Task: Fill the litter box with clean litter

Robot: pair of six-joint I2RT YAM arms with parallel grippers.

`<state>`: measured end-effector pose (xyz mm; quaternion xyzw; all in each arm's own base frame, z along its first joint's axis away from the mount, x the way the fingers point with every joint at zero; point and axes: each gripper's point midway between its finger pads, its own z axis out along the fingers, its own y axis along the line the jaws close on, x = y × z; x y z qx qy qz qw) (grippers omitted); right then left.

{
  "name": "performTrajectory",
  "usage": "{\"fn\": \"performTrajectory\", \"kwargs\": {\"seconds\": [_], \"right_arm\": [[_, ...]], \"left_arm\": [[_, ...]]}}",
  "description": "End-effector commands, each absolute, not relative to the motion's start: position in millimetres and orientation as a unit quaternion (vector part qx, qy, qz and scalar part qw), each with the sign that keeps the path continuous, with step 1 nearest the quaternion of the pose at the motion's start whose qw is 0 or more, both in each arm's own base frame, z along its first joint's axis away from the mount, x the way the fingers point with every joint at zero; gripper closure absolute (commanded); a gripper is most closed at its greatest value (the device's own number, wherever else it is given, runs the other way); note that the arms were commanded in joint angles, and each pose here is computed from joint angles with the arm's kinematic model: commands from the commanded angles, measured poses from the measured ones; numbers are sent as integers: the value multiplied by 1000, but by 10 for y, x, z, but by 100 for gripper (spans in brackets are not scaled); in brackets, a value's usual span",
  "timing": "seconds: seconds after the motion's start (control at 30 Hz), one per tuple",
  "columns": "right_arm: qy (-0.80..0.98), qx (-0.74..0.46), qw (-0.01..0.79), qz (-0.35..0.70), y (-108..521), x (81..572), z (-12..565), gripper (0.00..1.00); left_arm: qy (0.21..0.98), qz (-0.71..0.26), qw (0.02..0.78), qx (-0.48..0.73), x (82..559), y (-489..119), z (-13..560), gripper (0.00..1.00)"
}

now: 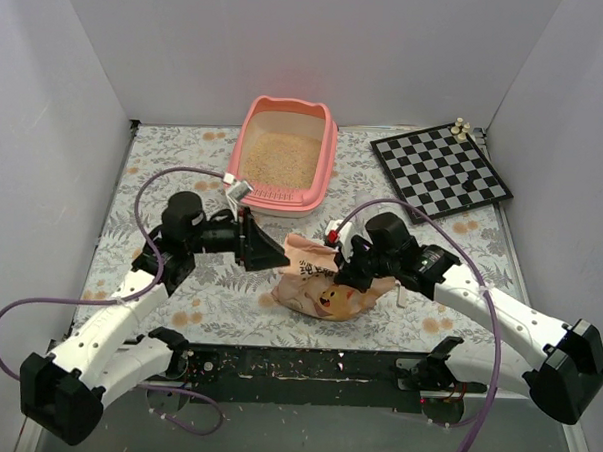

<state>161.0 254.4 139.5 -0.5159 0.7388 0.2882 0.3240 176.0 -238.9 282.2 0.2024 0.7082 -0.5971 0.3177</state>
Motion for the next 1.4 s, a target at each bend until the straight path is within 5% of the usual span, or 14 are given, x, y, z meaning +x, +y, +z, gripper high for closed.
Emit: {"fn": "performTrajectory", "kwargs": {"seconds": [0.0, 0.4, 0.73, 1.0, 1.23, 1.3, 1.37], "right_arm": [[750, -517, 314, 269, 2517, 1731, 1509, 99], [732, -532, 318, 284, 2556, 1709, 1560, 99], [719, -530, 333, 304, 2599, 1677, 1600, 99], [710, -533, 333, 316, 2616, 1632, 1593, 99], [707, -536, 332, 320, 2614, 1615, 1589, 99], [706, -537, 333, 319, 2601, 1610, 1593, 99], [706, -538, 336, 317, 2584, 1604, 1601, 99]], "left_arm": [[742, -523, 309, 282, 1581, -2600, 2344, 28], [714, -348, 474, 381, 2090, -2594, 2323, 16], [630, -378, 482, 477, 1815, -2769, 2102, 16], [638, -357, 464, 500, 1843, -2834, 1772, 17], [634, -352, 460, 512, 1919, -2923, 1638, 42], [634, -345, 457, 519, 1941, -2926, 1594, 58], [635, -337, 461, 521, 1977, -2925, 1572, 86]]}}
